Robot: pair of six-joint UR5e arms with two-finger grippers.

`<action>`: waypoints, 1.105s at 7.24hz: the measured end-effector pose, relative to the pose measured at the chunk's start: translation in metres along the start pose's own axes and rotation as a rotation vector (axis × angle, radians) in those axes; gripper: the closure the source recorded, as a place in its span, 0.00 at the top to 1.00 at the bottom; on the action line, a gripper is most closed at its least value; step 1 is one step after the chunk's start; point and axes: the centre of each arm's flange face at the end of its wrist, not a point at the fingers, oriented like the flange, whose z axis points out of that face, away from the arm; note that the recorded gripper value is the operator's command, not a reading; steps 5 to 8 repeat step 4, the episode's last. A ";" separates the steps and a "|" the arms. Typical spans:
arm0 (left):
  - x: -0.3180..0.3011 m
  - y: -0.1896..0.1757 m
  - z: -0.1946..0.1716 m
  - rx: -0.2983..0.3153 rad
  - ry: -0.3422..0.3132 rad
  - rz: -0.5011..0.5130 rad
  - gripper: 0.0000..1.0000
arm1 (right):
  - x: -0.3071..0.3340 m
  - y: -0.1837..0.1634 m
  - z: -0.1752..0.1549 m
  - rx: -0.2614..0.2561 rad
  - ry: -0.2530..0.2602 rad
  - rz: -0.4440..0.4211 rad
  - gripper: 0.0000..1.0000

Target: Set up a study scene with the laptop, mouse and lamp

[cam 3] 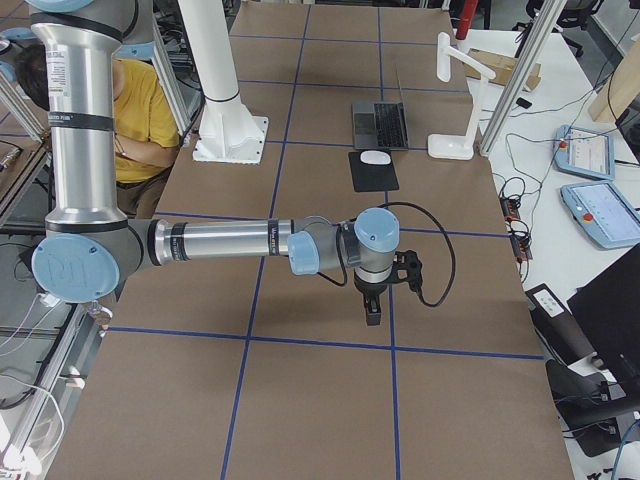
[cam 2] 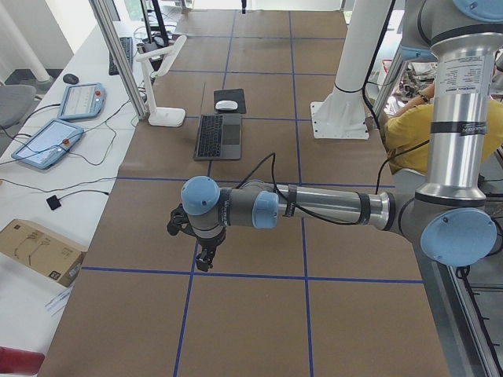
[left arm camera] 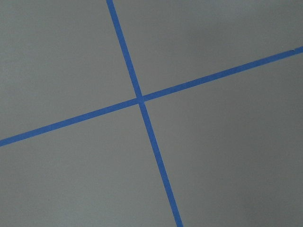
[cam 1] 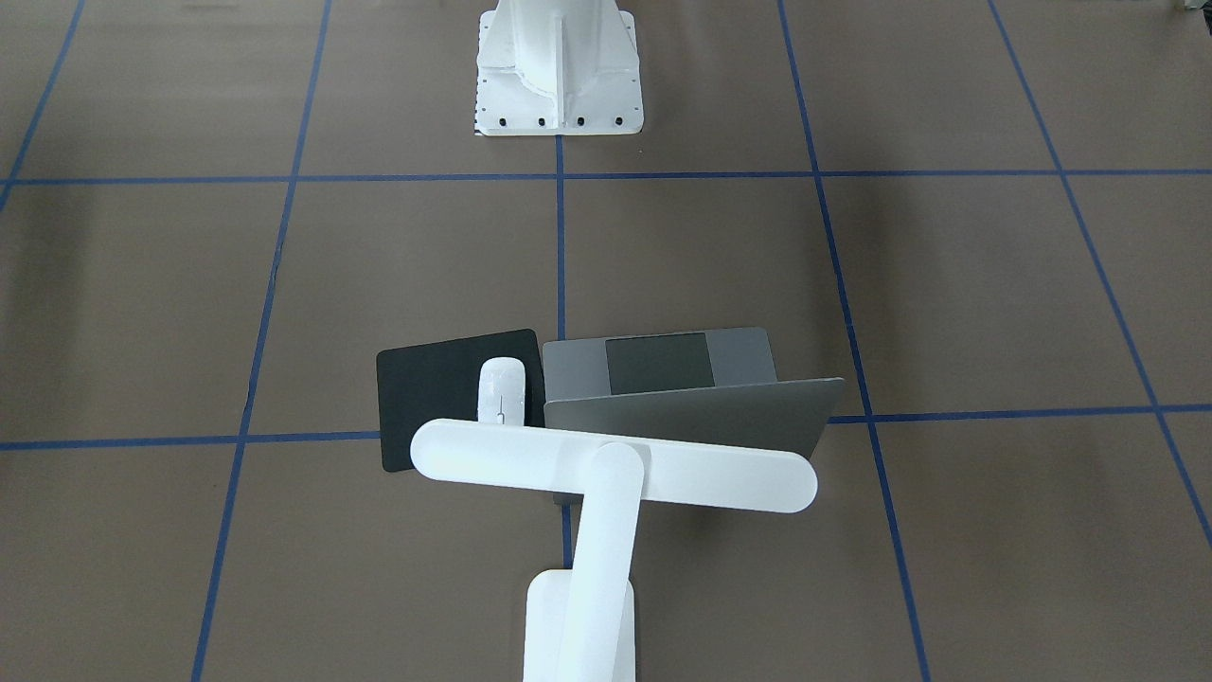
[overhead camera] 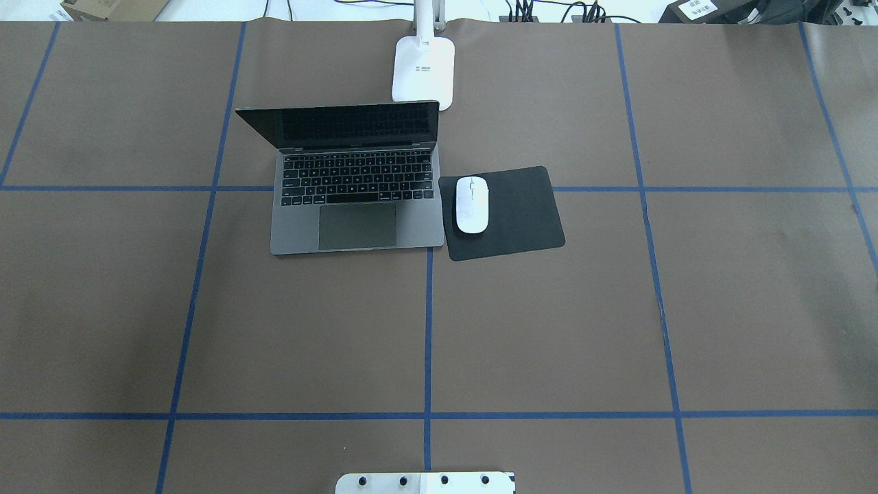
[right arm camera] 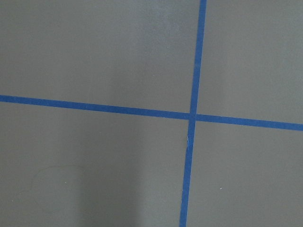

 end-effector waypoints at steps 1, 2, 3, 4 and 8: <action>0.000 0.000 0.000 0.000 0.000 0.001 1.00 | -0.001 0.000 0.001 -0.001 0.000 -0.002 1.00; 0.001 0.000 0.000 0.000 0.000 0.002 1.00 | -0.002 -0.001 0.001 -0.001 -0.001 -0.004 1.00; 0.001 -0.001 0.000 0.000 0.000 0.002 1.00 | -0.003 -0.001 0.002 -0.002 0.000 -0.006 1.00; 0.001 0.000 0.000 -0.001 0.000 0.002 1.00 | -0.003 0.000 0.003 -0.004 0.000 -0.007 1.00; 0.001 0.000 0.000 -0.001 0.000 0.002 1.00 | -0.003 0.000 0.003 -0.004 0.000 -0.007 1.00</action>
